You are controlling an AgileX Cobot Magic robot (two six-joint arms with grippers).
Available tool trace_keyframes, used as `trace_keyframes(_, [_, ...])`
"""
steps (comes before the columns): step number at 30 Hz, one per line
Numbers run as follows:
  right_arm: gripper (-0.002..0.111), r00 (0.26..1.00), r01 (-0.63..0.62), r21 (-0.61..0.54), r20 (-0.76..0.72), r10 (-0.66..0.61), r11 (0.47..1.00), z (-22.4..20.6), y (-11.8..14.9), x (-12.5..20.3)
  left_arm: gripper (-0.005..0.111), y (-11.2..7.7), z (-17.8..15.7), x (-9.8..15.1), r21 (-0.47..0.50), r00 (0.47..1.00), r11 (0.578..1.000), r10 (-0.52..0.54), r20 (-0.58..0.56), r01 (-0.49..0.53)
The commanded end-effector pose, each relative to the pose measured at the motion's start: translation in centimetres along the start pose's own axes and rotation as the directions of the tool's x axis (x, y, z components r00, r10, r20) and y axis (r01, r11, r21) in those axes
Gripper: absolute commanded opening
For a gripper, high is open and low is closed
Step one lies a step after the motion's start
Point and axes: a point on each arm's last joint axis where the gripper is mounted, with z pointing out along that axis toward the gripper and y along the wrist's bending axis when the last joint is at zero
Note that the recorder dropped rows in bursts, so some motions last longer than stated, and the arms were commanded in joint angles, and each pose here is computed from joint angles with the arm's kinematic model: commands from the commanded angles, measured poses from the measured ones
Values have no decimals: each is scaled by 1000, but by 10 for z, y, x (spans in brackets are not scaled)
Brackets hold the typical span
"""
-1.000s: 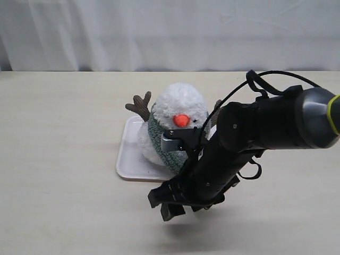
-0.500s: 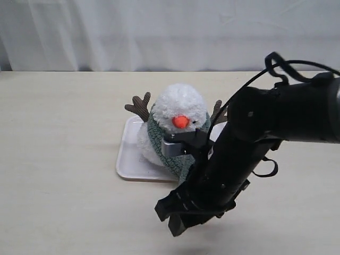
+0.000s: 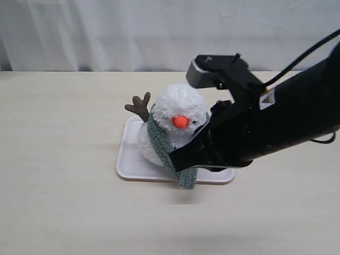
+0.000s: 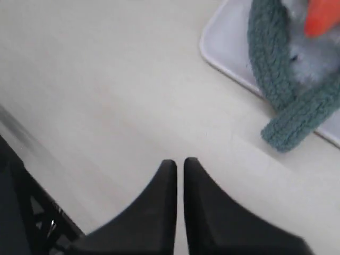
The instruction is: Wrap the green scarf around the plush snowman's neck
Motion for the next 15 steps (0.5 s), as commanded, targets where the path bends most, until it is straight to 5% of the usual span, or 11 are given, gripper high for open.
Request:
trace_keyframes(1, [4, 966, 38, 21, 256, -42, 999, -33, 0, 12, 0, 0, 0, 0, 1, 1000, 1000, -2, 13, 2])
trace_keyframes(15, [4, 658, 239, 83, 719, -225, 967, -148, 7, 112, 0, 0, 0, 0, 1, 1000, 1000, -2, 13, 2])
